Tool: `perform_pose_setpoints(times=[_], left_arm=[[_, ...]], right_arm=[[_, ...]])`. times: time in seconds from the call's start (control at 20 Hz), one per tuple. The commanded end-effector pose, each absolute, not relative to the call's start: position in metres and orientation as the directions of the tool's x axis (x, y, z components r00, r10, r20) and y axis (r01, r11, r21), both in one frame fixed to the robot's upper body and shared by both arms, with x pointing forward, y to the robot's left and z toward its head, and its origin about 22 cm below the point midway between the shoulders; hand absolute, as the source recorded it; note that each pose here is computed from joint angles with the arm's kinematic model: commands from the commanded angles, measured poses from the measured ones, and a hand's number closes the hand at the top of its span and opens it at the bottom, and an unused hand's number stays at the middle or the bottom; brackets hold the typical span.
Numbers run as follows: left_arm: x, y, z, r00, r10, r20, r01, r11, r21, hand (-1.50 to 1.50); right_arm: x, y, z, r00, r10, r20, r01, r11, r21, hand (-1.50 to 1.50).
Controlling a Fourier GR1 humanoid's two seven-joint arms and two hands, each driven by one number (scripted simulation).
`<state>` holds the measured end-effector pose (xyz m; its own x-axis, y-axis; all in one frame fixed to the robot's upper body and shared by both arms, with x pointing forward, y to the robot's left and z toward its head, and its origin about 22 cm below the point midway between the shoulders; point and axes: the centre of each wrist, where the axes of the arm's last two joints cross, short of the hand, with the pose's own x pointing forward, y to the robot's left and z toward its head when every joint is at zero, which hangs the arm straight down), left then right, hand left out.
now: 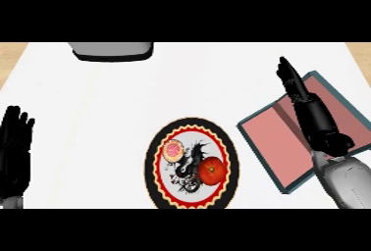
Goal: Pick the cupcake from the plate and place it in the cardboard box
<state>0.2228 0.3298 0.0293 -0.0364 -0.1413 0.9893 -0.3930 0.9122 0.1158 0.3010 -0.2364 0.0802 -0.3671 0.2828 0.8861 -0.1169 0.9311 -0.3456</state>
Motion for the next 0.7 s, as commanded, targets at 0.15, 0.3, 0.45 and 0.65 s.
perform_pose_setpoints(times=[0.15, 0.3, 0.45, 0.65], left_arm=[[0.241, 0.323, 0.043, 0.035, -0.098, 0.995, -0.194, 0.976, 0.103, 0.00], [0.236, 0.308, 0.038, 0.102, -0.036, 0.994, -0.090, 0.995, 0.045, 0.00], [0.252, 0.313, 0.040, 0.115, -0.005, 0.993, -0.078, 0.997, 0.014, 0.00], [0.236, 0.317, 0.050, 0.118, 0.003, 0.993, -0.066, 0.998, 0.005, 0.00]], right_arm=[[0.317, -0.172, 0.088, -0.276, 0.065, 0.959, -0.448, 0.874, -0.189, -1.50], [0.332, -0.196, 0.107, -0.471, 0.417, 0.777, -0.112, 0.846, -0.521, -1.50], [0.307, -0.147, 0.057, -0.518, -0.018, 0.855, -0.194, 0.976, -0.097, -1.50], [0.297, -0.160, 0.054, -0.629, -0.022, 0.777, -0.297, 0.931, -0.215, -1.50]])
